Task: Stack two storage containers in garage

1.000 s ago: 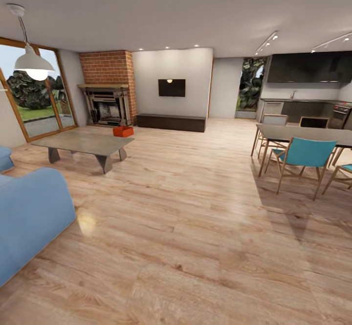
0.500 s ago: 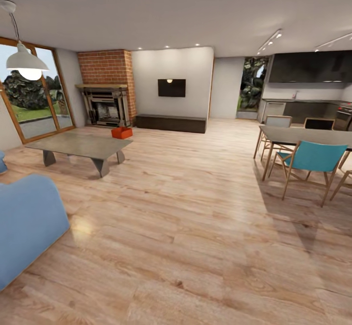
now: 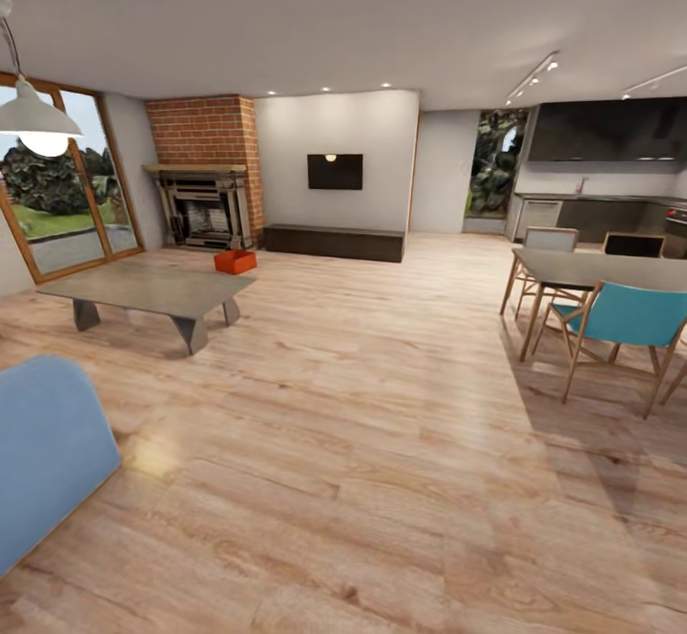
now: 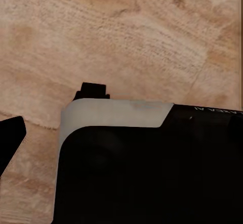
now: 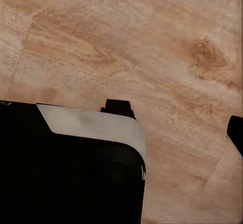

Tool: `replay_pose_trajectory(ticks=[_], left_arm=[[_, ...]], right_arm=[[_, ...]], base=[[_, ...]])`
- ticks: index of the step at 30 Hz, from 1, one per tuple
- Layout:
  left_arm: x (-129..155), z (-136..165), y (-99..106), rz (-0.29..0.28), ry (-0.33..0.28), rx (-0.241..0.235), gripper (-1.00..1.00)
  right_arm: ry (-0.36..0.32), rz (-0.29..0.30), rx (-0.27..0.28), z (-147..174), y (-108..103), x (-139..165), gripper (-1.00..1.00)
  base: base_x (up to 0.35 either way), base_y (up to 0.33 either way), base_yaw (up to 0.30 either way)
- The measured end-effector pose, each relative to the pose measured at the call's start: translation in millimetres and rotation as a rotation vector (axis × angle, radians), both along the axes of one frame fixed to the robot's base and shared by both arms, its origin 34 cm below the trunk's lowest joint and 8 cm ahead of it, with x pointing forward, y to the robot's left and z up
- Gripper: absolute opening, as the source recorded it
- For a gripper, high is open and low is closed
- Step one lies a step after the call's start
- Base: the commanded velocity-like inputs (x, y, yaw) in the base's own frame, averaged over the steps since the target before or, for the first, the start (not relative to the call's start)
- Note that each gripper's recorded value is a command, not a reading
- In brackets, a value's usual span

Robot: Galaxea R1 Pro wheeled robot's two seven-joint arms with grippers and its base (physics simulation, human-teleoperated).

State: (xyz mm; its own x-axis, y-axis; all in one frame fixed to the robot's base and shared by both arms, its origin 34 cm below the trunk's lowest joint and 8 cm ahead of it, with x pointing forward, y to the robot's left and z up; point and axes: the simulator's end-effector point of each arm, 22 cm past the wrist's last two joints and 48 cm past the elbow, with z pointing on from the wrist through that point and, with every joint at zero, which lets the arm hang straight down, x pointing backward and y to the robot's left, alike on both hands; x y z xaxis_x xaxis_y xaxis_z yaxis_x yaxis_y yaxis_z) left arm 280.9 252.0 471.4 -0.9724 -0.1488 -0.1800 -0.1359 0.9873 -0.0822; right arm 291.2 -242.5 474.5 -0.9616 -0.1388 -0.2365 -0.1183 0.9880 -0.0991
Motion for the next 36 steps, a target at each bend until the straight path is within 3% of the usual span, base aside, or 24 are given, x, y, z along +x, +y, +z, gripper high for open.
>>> replay_pose_trajectory(ticks=[36], left_arm=[[-0.1, 0.0, -0.3, 0.000, 0.000, -0.001, 1.00]], right_arm=[[0.000, 0.001, 0.000, 0.0, 0.0, 0.1, 1.00]], base=[[0.319, 0.000, -0.008]])
